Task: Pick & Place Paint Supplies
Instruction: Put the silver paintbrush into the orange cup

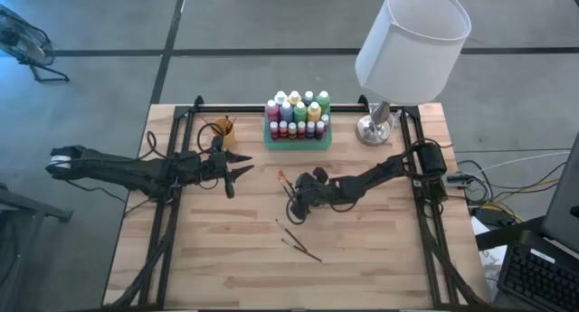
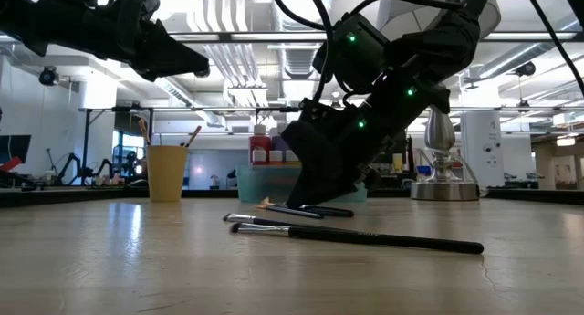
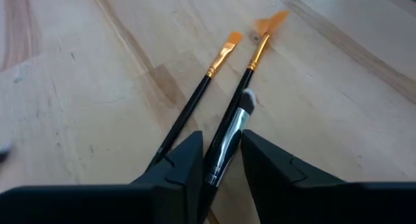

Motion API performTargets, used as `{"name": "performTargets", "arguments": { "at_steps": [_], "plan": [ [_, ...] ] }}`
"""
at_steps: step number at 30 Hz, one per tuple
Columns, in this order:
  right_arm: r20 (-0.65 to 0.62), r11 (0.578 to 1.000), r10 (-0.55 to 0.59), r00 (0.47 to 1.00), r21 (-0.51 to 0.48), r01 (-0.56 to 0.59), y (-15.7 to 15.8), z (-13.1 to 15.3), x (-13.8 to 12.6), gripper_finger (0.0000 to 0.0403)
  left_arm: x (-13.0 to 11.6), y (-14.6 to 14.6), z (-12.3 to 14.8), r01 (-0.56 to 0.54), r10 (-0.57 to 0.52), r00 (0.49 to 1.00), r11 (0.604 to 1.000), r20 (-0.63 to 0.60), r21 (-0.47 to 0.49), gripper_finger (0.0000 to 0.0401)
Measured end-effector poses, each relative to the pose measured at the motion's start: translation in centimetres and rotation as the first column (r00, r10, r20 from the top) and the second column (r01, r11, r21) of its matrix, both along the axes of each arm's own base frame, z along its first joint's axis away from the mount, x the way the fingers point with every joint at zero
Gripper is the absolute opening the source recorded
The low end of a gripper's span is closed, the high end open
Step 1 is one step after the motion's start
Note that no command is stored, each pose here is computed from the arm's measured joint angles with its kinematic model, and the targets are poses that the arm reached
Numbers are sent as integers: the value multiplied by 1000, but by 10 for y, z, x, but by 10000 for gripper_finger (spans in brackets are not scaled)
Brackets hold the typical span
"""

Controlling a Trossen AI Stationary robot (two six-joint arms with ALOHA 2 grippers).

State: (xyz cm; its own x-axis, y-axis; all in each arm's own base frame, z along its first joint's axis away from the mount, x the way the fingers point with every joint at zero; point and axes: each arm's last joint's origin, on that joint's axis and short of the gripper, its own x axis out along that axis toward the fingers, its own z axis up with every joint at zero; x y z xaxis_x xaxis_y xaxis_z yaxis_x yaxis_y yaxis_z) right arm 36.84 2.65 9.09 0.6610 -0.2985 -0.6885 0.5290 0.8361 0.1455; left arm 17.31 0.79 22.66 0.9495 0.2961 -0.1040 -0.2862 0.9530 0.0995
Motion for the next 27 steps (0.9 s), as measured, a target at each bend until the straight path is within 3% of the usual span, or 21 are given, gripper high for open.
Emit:
{"name": "performTargets", "arguments": {
  "at_steps": [16, 27],
  "plan": [
    [-14, 1000, 10, 1000, 14, -10, 1, 1, -1, 187, 0, 0, 0, 0, 0, 1000, 1000, 0, 0, 122],
    [-58, 1000, 11, 998, -6, -11, -1, 10, -9, 187, 0, 0, 0, 0, 0, 1000, 1000, -3, 0, 122]
  ]
}}
